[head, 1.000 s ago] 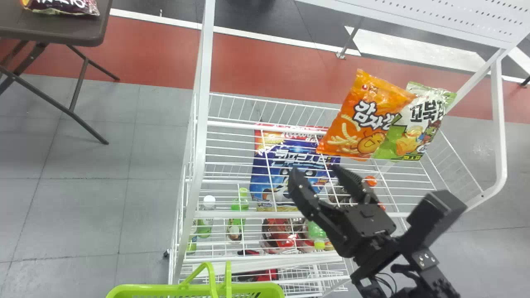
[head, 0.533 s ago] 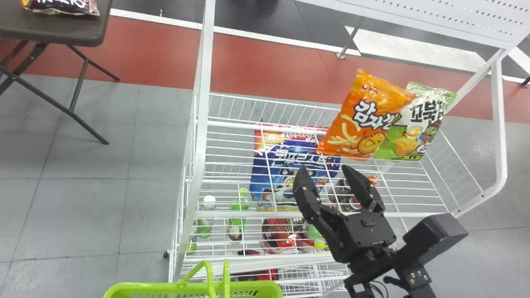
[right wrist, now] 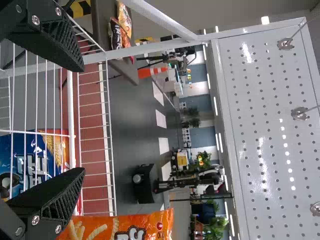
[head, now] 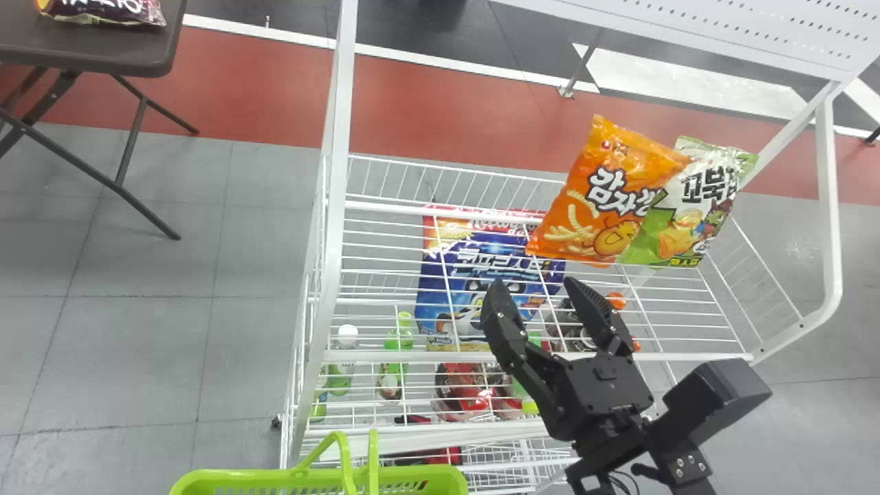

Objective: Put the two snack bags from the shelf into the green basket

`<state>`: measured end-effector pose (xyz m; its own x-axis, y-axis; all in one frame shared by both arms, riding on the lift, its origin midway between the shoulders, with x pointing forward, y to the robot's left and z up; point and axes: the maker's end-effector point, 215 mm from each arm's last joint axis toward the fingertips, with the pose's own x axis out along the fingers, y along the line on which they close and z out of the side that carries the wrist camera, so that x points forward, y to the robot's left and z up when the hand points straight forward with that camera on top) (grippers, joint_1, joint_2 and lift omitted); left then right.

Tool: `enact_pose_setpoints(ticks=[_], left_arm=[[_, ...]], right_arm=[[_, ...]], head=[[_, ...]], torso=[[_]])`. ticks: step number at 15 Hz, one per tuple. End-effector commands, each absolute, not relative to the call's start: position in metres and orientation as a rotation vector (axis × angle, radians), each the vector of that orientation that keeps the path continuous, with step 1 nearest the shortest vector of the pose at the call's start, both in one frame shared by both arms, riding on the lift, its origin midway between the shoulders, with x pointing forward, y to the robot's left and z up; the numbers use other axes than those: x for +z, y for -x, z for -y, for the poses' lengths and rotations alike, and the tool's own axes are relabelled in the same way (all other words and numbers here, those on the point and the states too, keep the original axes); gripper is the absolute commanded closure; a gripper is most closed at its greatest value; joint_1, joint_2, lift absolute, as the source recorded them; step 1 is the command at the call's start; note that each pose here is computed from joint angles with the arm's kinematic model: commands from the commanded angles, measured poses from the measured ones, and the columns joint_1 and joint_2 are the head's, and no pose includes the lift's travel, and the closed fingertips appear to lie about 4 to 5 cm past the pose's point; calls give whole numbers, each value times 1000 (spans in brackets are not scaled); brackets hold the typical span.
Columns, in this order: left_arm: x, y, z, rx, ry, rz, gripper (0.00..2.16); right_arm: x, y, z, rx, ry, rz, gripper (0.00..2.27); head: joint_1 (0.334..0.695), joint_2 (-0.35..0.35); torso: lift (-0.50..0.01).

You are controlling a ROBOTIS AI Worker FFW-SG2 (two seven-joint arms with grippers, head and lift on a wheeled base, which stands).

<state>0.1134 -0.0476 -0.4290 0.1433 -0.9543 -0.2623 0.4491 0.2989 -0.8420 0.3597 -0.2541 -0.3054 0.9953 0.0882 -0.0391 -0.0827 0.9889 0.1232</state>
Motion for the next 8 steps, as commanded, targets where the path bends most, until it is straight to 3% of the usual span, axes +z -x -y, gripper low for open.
enact_pose_setpoints(ticks=[1, 8], left_arm=[[-429, -113, 48, -1134, 684, -925, 1973], [-429, -114, 47, -1132, 682, -924, 1973]], right_arm=[[-303, -359, 254, 83, -122, -36, 110], [-301, -359, 255, 72, -128, -29, 110]], head=[[695, -350], [695, -350]], torso=[[-11], [-11]])
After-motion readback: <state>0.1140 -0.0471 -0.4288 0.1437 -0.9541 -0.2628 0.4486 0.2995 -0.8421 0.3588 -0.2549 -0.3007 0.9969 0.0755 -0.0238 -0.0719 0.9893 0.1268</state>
